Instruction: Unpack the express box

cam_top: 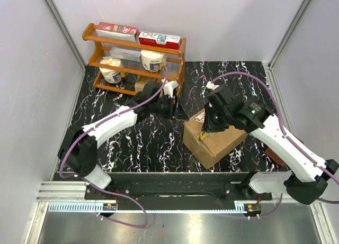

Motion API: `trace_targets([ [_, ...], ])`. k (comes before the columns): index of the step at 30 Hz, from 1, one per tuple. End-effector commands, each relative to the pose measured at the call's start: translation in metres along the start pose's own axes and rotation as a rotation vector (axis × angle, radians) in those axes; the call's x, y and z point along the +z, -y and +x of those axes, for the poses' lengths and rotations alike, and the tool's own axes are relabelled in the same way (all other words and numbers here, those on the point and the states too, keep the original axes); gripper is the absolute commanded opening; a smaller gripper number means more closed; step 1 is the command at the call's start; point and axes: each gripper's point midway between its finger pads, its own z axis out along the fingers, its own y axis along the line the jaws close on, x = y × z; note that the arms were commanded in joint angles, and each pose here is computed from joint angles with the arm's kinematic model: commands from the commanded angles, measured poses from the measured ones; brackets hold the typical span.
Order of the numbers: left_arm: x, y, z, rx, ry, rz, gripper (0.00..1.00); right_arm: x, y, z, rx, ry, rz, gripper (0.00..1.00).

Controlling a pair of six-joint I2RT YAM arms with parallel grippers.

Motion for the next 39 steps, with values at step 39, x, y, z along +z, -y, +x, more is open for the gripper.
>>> trace_targets([
  [39,-0.062,-0.013,-0.041,0.130,0.161,-0.238,0.82,0.087,0.297,-0.118,0.704,0.387,0.424,0.04],
])
